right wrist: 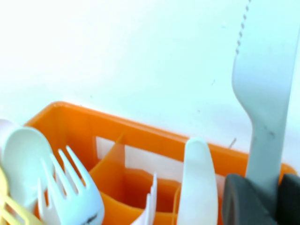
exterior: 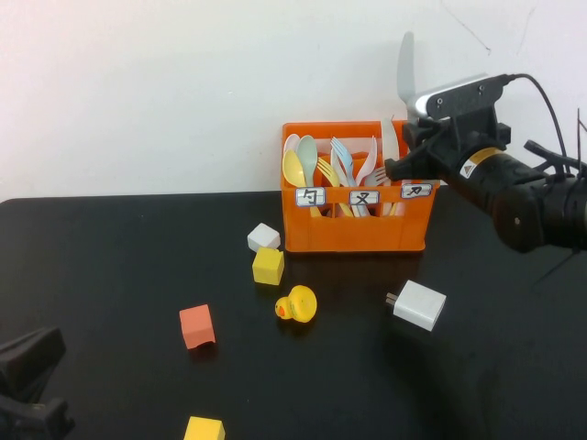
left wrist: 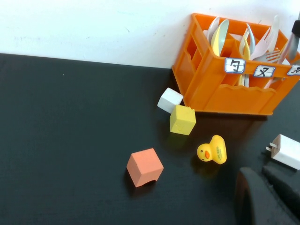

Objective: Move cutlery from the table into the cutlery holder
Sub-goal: Place the knife on the box

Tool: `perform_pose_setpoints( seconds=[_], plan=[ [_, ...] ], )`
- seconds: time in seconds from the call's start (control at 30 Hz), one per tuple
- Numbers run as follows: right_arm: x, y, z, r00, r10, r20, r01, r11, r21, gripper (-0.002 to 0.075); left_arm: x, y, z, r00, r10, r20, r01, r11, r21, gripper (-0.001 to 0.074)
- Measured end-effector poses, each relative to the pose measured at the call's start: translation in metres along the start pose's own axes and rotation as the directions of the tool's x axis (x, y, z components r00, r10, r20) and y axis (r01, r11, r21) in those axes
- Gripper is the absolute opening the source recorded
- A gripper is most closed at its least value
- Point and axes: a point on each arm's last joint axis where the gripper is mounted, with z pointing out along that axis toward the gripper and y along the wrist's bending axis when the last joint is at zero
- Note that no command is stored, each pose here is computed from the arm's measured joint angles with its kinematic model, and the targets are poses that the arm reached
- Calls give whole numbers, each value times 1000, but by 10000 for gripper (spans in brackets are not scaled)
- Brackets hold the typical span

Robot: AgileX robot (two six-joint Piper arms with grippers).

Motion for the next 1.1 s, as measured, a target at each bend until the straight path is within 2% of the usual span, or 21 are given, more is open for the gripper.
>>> perform_pose_setpoints(
  seconds=[0.27, 0.5, 0.7, 0.83, 1.0, 1.1],
  plan=[
    [3, 0, 2, 999, 42, -1, -42, 999, 2, 148, 0, 0, 0, 1000, 1, 0, -1, 1000, 0, -1],
    [4, 0, 2, 994, 113, -1, -113, 994, 2, 316, 0, 0, 0, 1000, 1, 0, -1, 1000, 0, -1],
    [3, 0, 2, 993, 119, -3, -119, 993, 2, 341, 0, 0, 0, 1000, 17, -4, -17, 1000, -2, -1],
    [-10, 0, -4, 995, 99, 9, -99, 995, -13, 273, 1, 1, 0, 999, 33, -10, -33, 999, -6, -1],
    [-61, 2, -35, 997, -66, 46, 70, 995, -68, 63, 1, 1, 0, 999, 35, -10, -35, 999, -6, -1],
    [-93, -1, -61, 991, -125, 46, 128, 990, -64, 21, 1, 1, 0, 999, 47, -10, -47, 999, -6, -1]
  ],
)
